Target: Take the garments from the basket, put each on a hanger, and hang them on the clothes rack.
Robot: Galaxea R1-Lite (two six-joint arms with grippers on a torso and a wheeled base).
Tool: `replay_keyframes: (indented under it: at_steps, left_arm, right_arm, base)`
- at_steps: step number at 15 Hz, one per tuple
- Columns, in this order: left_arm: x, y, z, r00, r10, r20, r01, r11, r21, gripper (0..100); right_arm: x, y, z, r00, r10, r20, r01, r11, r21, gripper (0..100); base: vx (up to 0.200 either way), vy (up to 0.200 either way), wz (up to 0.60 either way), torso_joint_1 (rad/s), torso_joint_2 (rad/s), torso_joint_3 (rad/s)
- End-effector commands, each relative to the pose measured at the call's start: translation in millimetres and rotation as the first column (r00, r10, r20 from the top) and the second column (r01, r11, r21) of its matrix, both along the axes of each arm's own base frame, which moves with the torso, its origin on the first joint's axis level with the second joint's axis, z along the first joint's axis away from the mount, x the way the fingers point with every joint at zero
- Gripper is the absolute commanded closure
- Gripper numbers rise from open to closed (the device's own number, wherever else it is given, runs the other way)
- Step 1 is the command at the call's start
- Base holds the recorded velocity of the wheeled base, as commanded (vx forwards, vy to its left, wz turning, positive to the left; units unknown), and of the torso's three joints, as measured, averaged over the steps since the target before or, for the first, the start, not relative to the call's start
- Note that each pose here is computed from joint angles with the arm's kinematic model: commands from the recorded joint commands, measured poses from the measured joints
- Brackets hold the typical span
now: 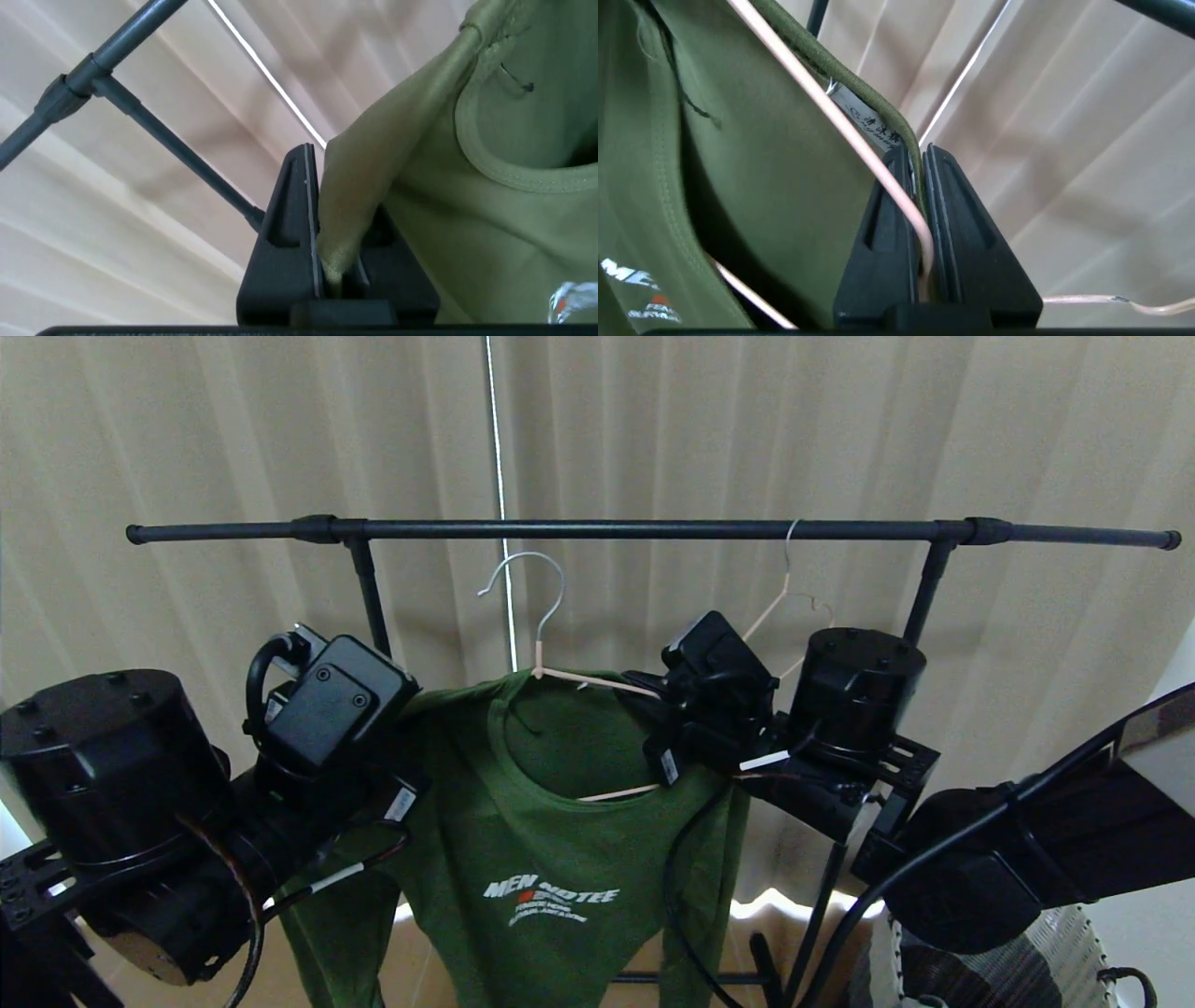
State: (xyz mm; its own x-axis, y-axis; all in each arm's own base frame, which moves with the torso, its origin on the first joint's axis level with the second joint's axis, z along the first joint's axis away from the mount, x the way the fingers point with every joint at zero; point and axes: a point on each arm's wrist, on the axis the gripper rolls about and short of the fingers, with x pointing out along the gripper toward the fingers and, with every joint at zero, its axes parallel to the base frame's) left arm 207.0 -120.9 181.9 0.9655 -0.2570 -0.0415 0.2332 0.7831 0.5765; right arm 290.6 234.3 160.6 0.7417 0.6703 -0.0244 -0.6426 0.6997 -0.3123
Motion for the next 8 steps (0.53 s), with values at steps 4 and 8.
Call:
replay_keyframes:
  at_steps: [4,8]
  left_arm:
    - [0.2,0.6,0.1,1.000,0.008,0.000,-0.008,1.000,-0.009,100]
    - [-0.4,1.5,0.8,1.000,0.012,0.002,-0.012,1.000,-0.011,0]
  right_arm:
    - [-2.4,-1.9,5.3,1.000,0.000,0.012,0.000,1.000,0.007,100]
    - [-4.3,-4.1,7.9,1.000,-0.002,0.015,0.002,1.000,0.010,100]
  base:
    - [0.000,0.000,0.00,0.000,0.00,0.000]
    - [0.000,0.000,0.00,0.000,0.00,0.000]
